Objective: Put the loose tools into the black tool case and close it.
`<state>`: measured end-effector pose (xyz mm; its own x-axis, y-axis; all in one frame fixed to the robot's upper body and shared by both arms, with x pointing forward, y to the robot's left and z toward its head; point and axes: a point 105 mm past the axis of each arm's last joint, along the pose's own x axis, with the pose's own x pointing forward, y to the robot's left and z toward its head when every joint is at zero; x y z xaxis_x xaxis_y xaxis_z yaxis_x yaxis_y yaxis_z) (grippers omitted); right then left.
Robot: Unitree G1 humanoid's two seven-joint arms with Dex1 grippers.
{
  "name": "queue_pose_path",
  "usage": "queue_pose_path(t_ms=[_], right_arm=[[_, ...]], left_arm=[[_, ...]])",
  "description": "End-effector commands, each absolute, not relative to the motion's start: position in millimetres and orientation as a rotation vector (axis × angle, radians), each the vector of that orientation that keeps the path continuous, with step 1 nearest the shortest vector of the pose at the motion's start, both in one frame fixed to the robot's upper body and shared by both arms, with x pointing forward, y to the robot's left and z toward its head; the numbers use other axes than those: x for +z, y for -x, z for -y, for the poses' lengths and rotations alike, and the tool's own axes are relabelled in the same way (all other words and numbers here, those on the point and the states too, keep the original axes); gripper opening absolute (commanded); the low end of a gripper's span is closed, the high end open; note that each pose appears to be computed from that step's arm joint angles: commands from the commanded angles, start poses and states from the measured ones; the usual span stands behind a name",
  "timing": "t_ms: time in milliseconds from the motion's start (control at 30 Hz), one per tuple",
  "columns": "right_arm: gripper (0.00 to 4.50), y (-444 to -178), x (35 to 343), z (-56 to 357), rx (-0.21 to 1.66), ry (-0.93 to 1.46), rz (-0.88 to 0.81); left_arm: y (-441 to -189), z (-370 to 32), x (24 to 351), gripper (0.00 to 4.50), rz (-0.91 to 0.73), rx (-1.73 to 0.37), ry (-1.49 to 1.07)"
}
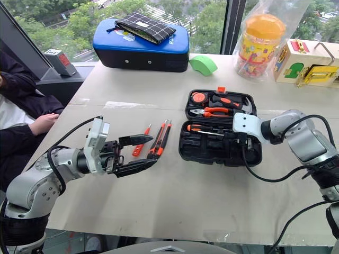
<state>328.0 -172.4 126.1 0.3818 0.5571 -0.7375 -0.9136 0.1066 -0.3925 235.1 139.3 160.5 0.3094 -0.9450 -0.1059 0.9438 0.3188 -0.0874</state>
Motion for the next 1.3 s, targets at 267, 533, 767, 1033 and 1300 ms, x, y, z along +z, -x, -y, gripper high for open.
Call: queue_pose_path(t_ms=[267, 533, 767, 1033, 1300], right_arm=[[0.63, -340.3, 110.1, 196.3, 1.153, 1.002, -0.560], [3.91, -334.0, 136.6, 187.6, 1.212, 0.925, -0.472], [3.38, -315.6, 179.0, 179.2, 1.092, 0.573, -0.320], [0.23, -323.0, 156.9, 183.1, 0.755, 0.268, -0.143], [0.05, -314.3, 54.9, 172.2, 0.739, 0.601, -0.398]], left_arm=[[-229.2, -135.8, 167.1, 4.50, -0.108, -1.254, -0.032], [-229.0, -137.5, 166.0, 4.50, -0.110, -1.249, -0.029], [-229.6, -137.7, 164.9, 4.50, -0.104, -1.231, -0.024], [-227.9, -136.5, 161.8, 4.50, -0.095, -1.250, -0.065], [-228.9, -133.1, 160.5, 4.50, -0.092, -1.291, -0.086]])
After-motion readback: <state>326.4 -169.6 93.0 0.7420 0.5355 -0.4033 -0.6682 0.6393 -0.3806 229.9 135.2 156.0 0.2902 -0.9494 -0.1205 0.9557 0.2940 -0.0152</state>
